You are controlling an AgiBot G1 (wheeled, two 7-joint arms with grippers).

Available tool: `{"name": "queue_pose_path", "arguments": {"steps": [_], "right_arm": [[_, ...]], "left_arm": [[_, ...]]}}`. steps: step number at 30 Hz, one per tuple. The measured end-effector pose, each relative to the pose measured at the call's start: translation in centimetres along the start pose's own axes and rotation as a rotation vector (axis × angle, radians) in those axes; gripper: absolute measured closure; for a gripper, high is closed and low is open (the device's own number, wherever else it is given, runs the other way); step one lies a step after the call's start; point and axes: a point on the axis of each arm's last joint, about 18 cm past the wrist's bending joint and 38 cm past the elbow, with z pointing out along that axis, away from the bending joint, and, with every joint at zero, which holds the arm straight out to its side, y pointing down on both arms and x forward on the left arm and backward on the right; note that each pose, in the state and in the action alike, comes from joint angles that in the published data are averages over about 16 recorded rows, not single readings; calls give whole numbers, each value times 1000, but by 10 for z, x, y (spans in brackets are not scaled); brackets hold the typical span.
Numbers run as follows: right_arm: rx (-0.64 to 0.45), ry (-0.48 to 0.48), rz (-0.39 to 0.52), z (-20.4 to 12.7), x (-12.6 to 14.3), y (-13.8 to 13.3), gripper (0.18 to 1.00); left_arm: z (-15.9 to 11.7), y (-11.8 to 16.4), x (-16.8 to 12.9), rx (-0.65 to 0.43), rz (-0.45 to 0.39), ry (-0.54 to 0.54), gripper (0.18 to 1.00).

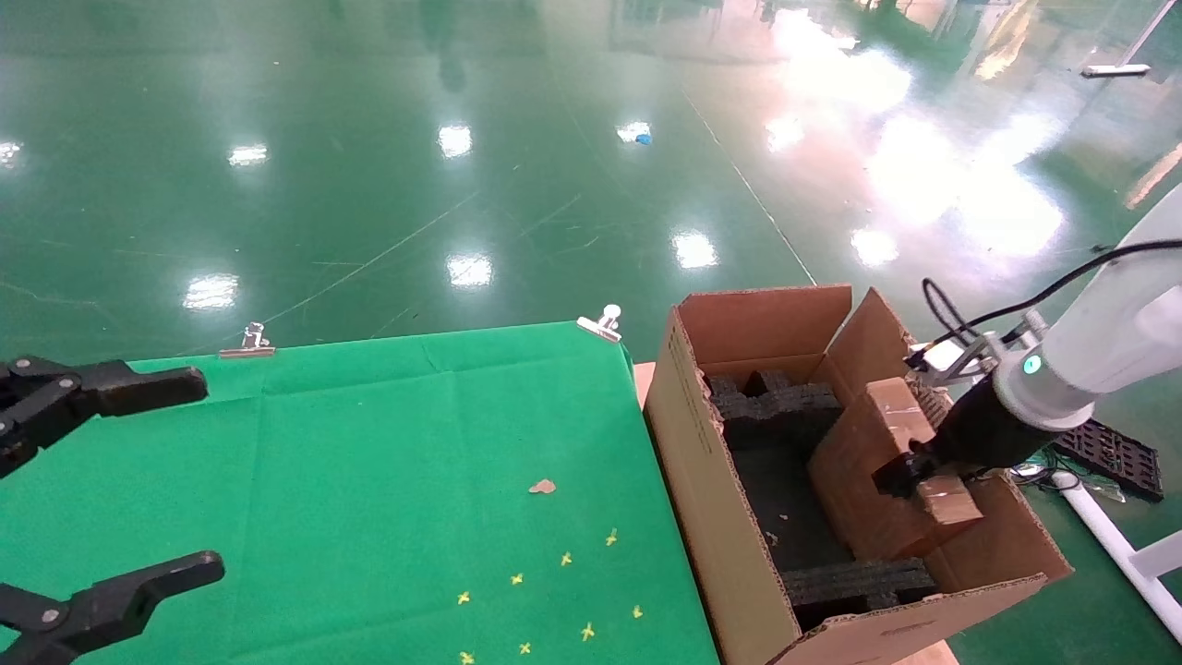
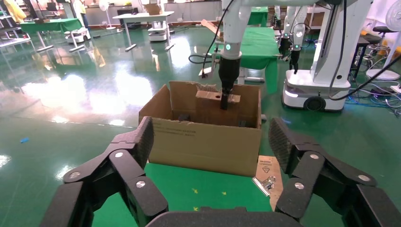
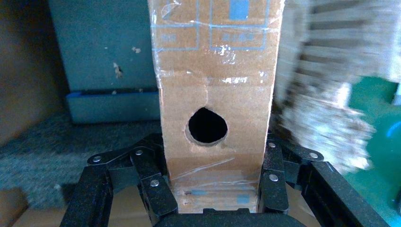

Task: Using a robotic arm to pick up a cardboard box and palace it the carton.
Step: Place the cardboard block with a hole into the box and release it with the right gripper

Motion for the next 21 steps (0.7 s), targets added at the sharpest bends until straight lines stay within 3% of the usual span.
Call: {"name": "queue_pose_path", "arguments": {"steps": [12, 21], "right_arm": [[40, 9, -22, 24, -10, -6, 889], [31, 8, -24, 19, -11, -7, 882]], "left_arm": [[0, 0, 0, 0, 0, 0, 231], [0, 0, 0, 0, 0, 0, 190]]}}
